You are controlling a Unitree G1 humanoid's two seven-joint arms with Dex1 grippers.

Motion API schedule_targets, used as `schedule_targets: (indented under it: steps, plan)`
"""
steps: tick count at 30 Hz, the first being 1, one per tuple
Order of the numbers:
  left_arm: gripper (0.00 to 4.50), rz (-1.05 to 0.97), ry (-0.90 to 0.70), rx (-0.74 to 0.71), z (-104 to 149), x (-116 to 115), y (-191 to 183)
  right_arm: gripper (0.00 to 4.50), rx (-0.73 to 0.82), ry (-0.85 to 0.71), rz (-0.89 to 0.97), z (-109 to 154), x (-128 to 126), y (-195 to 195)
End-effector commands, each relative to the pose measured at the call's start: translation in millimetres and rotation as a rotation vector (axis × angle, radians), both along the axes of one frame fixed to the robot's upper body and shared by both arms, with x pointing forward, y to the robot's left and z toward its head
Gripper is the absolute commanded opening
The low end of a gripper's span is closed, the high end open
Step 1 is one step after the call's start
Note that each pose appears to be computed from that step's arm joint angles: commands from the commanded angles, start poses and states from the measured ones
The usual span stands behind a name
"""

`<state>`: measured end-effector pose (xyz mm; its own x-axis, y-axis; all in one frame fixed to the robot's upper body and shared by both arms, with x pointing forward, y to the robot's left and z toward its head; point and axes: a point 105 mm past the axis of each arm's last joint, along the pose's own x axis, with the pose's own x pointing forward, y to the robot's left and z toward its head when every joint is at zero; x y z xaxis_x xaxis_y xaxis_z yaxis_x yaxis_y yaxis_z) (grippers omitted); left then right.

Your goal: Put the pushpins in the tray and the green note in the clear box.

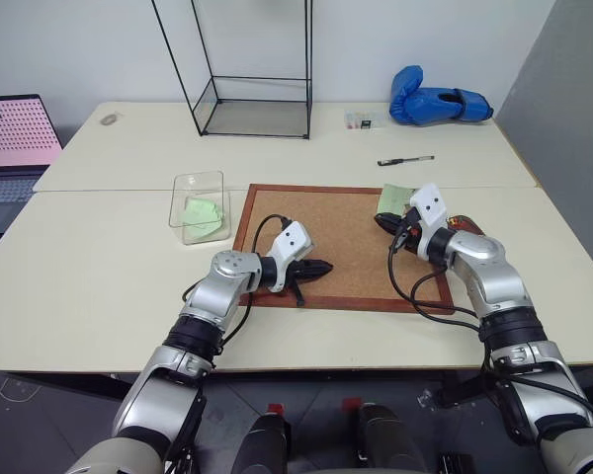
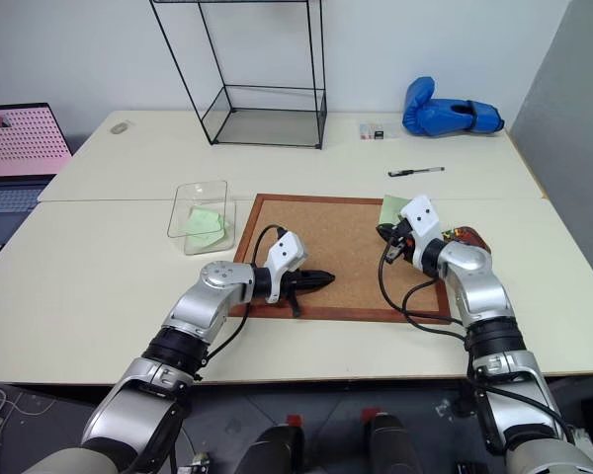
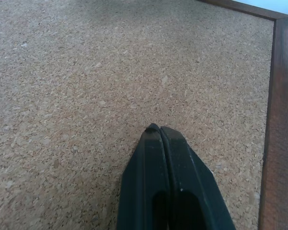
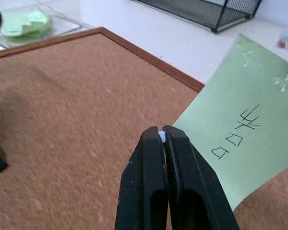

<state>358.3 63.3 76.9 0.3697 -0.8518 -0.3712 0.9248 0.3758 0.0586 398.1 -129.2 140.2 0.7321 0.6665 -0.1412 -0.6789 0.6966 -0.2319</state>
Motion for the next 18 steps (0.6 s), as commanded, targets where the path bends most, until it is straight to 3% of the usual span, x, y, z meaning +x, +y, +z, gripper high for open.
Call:
schedule_targets:
  steps: [1,7,13,18]
  plan:
    - [0.0,0.04,0.085,0.047,-25,-4,4,0.02,-0.043,-0.091,0.062,24,-8,3]
    - [0.0,0.105,0.017,-0.154,26,14,-4,0.02,-0.214,-0.185,0.15,23,-21,12]
    - [1.08,0.104,-0.012,-0.332,76,18,-10,0.0,-0.3,-0.25,0.217,22,-30,24]
    - [2.05,0.064,0.015,-0.43,98,13,-22,0.0,-0.336,-0.277,0.252,22,-33,30]
